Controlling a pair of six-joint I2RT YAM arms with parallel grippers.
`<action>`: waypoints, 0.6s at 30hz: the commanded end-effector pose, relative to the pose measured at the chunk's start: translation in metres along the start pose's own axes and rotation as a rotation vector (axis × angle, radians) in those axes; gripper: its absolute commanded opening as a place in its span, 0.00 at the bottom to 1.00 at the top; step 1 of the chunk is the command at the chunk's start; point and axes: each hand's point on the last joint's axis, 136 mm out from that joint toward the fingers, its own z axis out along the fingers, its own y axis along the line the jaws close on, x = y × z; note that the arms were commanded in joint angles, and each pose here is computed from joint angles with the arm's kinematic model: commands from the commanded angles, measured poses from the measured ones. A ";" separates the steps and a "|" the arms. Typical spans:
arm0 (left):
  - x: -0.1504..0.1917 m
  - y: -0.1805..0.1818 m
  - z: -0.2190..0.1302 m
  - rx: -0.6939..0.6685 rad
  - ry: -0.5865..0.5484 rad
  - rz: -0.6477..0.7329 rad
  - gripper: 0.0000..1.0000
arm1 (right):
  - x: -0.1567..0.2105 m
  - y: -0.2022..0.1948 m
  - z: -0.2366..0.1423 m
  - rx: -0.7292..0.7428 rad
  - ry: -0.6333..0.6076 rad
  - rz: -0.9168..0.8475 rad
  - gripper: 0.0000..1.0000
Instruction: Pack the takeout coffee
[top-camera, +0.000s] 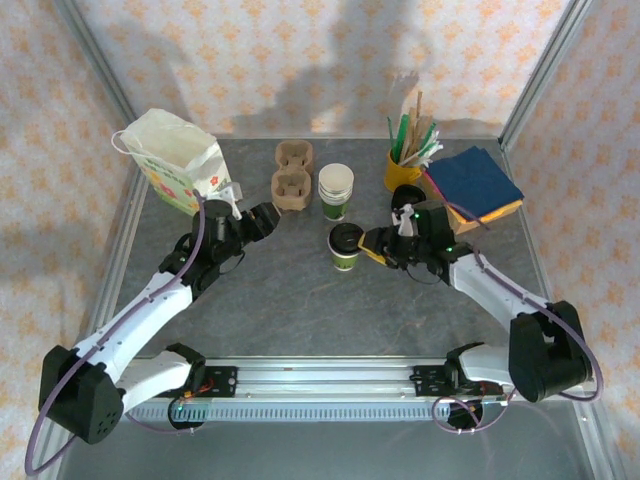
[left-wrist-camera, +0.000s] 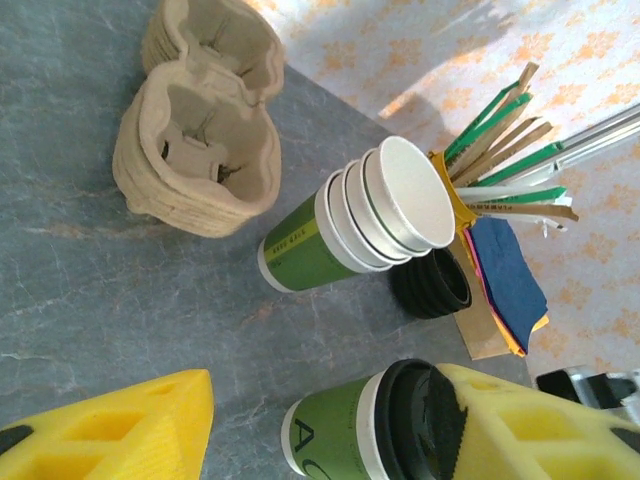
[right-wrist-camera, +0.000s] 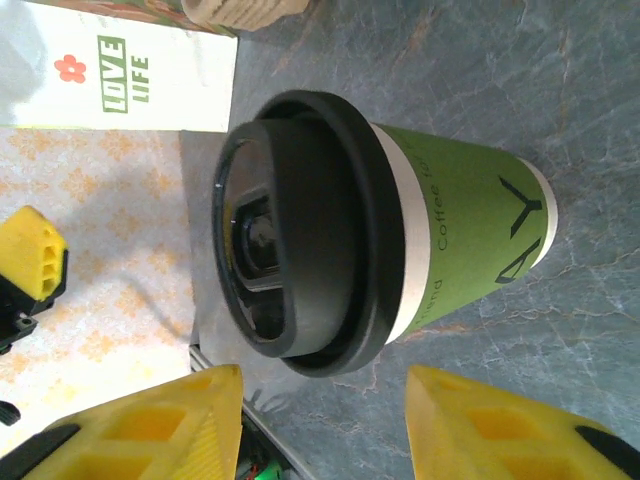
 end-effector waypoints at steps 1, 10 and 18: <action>0.003 -0.020 0.004 0.063 0.040 0.027 0.63 | -0.015 0.002 -0.019 0.072 -0.078 -0.072 0.47; 0.021 -0.056 0.025 0.178 0.129 0.056 0.71 | -0.053 0.027 -0.035 0.072 -0.224 -0.182 0.47; 0.027 -0.052 0.047 0.171 0.159 0.028 0.81 | -0.069 0.034 -0.028 0.048 -0.263 -0.211 0.46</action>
